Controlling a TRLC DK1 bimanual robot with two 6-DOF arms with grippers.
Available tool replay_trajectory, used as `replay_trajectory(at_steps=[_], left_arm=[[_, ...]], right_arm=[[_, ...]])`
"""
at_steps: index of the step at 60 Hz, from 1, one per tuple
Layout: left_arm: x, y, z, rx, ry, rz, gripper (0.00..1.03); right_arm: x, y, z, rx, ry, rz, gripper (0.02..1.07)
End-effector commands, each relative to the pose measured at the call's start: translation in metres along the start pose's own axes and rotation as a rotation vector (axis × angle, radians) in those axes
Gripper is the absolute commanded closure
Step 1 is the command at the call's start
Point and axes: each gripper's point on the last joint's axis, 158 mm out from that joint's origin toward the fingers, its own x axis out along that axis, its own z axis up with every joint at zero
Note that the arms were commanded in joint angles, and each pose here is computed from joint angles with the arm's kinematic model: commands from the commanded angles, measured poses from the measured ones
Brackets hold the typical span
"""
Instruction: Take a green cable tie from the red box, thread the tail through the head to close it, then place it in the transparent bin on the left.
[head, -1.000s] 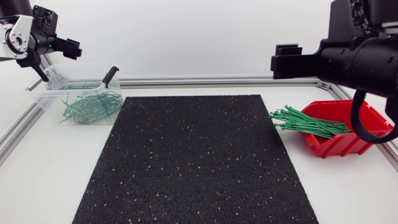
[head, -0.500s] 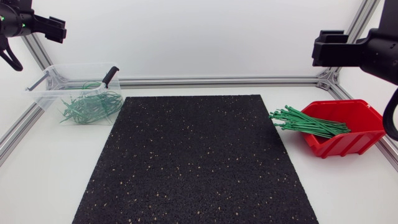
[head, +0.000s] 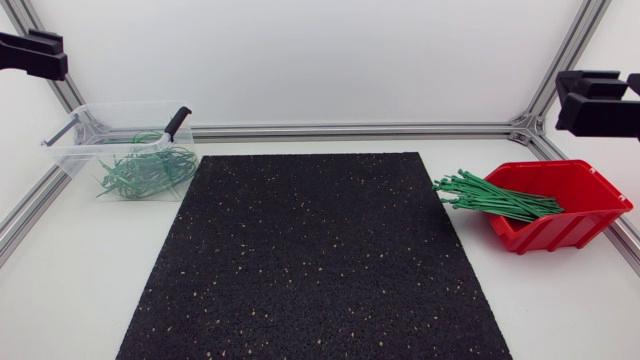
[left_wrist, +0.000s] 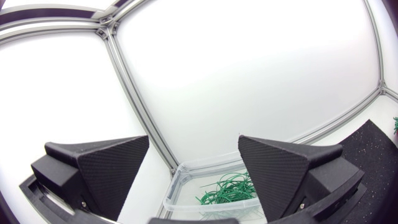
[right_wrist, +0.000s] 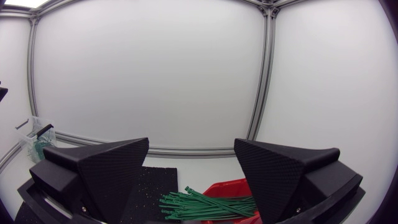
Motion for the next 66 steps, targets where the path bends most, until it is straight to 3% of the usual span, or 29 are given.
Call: replay_trajectory(at_steps=[1, 49, 66], left_arm=[[-0.020, -0.001, 0.002, -0.046, -0.052, 0.006, 0.04], [-0.112, -0.030, -0.074, -0.166, -0.141, -0.025, 0.04], [-0.121, -0.057, -0.115, -0.229, -0.113, -0.102, 0.04]], right_arm=[[-0.006, -0.006, -0.010, -0.041, -0.005, -0.014, 0.07], [-0.064, -0.043, -0.060, -0.095, -0.109, -0.088, 0.07], [-0.049, -0.031, -0.087, -0.060, -0.102, -0.042, 0.07]])
